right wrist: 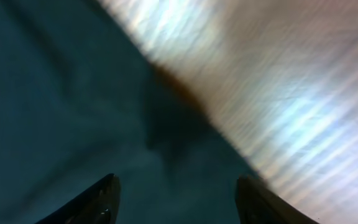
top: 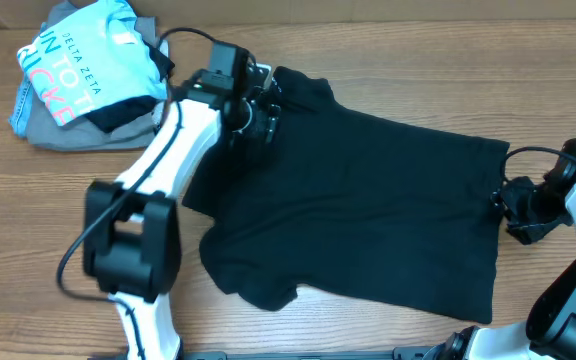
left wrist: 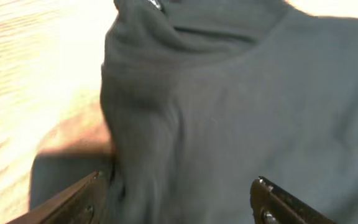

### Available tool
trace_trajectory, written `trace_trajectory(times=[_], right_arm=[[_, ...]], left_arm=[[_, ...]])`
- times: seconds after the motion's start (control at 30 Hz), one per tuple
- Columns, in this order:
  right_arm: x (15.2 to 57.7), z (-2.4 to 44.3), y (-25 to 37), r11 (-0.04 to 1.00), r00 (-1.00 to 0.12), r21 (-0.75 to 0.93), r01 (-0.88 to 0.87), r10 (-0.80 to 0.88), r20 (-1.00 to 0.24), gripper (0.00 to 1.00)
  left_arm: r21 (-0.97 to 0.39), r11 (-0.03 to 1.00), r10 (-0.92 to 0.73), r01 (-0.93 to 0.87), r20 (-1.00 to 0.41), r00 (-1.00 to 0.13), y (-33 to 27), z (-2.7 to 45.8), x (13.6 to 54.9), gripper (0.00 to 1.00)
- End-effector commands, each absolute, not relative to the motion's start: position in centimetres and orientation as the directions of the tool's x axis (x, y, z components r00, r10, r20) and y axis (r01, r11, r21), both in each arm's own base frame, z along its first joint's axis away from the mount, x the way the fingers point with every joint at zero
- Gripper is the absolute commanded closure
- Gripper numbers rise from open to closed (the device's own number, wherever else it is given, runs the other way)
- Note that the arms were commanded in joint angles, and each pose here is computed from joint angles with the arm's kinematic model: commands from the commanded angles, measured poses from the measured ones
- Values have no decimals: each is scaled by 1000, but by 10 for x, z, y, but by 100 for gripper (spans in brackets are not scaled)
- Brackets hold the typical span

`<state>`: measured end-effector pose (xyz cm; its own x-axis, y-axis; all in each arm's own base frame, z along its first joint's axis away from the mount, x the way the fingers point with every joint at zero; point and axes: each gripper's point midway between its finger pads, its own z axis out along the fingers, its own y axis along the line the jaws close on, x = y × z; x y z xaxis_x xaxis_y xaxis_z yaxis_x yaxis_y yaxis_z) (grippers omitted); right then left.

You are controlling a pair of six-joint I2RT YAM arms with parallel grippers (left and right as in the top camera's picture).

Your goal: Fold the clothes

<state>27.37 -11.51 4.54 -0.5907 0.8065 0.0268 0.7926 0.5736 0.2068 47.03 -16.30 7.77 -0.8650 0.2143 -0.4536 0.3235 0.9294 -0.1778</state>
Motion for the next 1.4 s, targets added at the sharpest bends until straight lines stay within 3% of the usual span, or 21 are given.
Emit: trace_trajectory(times=[0.0, 0.13, 0.27, 0.3, 0.33, 0.4, 0.43, 0.7, 0.77, 0.8, 0.83, 0.87, 0.97, 1.2, 1.37], right_arm=[[289, 57, -93, 648, -704, 360, 671, 709, 36, 37], [283, 59, -82, 670, -743, 382, 636, 666, 66, 36], [281, 60, -77, 668, -751, 398, 628, 655, 84, 36], [280, 60, -77, 667, -751, 400, 628, 655, 87, 36], [280, 60, -76, 665, -750, 403, 629, 655, 91, 36], [278, 60, -75, 663, -750, 401, 632, 654, 99, 36], [277, 60, -74, 662, -749, 400, 634, 654, 107, 36], [271, 60, -71, 663, -752, 394, 637, 646, 130, 36], [271, 60, -71, 663, -752, 394, 637, 646, 129, 36], [271, 60, -71, 663, -752, 394, 637, 646, 129, 36], [271, 60, -71, 663, -752, 393, 637, 647, 129, 35], [272, 60, -71, 664, -752, 392, 637, 647, 127, 34], [270, 58, -75, 672, -751, 371, 641, 650, 121, 28], [244, 39, -111, 615, -623, 106, 782, 777, 92, 17], [244, 25, -110, 609, -618, 120, 784, 782, 76, 27]], left_arm=[[-163, 953, 161, 256, -444, -881, -156, 49, 487, 17], [-171, 952, 154, 254, -450, -880, -158, 24, 498, 9], [-225, 933, 153, 282, -461, -874, -170, 7, 504, 12], [-247, 923, 152, 295, -471, -869, -176, 4, 506, 18], [-264, 915, 150, 306, -482, -863, -179, 3, 509, 33], [-264, 918, 127, 295, -510, -851, -180, 5, 518, 66], [-253, 931, 92, 263, -534, -841, -175, 7, 527, 94], [-418, 908, -258, 30, -614, -746, -134, 50, 584, 96], [-474, 879, -287, 58, -622, -728, -128, 66, 594, 87], [-491, 868, -292, 74, -626, -723, -126, 72, 597, 71], [-505, 858, -298, 87, -630, -717, -123, 79, 600, 41], [-519, 849, -304, 98, -632, -713, -120, 85, 603, 24], [-543, 827, -287, 149, -634, -718, -114, 101, 605, 2], [-581, 779, -205, 237, -593, -779, -104, 136, 583, 0], [-502, 821, -94, 272, -589, -803, -89, 168, 545, 0]])
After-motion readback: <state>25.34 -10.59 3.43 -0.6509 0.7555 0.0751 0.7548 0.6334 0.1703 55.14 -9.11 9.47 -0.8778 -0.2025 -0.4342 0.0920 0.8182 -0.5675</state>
